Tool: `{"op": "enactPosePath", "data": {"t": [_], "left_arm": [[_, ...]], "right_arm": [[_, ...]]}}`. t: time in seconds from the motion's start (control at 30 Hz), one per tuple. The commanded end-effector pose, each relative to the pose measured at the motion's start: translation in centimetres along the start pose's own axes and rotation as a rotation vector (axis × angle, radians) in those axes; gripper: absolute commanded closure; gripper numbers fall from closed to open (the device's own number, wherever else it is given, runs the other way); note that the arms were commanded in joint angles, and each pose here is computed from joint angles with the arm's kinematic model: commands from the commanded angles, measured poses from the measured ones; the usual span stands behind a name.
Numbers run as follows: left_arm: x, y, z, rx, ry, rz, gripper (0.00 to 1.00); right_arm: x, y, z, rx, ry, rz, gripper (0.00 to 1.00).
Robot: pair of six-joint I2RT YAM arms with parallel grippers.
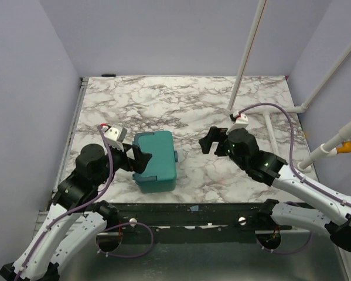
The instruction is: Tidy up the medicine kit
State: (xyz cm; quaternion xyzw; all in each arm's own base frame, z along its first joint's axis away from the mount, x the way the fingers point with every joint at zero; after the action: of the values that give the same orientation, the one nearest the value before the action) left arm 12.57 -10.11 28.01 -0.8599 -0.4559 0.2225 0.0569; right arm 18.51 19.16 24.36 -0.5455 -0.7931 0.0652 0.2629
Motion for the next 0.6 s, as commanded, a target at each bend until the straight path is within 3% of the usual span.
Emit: {"op": "enactPosePath", "data": {"t": [0.0,0.2,0.57], "left_arm": [[0.6,-1.7,-0.8,-0.101,0.061,-0.057,0.01],[1.5,-2.8,-0.5,-0.190,0.090,-0.105,0.01],[2.4,-2.7,0.2,-0.241,0.134,-0.145,0.01]], "right_arm": [[-1.8,-1.0,-0.2,0.039,-0.045,0.192,0.00],[-2.7,-1.6,-0.4,0.016,-0.061,0.248,0.00],[-4.3,-3.0,-0.6,-0.071,-0.081,0.278,0.00]]}}
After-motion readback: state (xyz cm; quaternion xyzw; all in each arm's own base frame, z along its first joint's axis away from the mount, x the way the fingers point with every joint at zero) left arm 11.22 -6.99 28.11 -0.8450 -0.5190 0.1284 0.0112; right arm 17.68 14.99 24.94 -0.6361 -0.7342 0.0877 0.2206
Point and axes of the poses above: each gripper's point midway between its finger pads, its own y axis out along the fingers, its own x axis along the line the jaws close on, z = x × y, the point moved 8 cm from there along -y, back along the fingers, and after that the axes turned 3 degrees about -y, right-handed, at the moved point
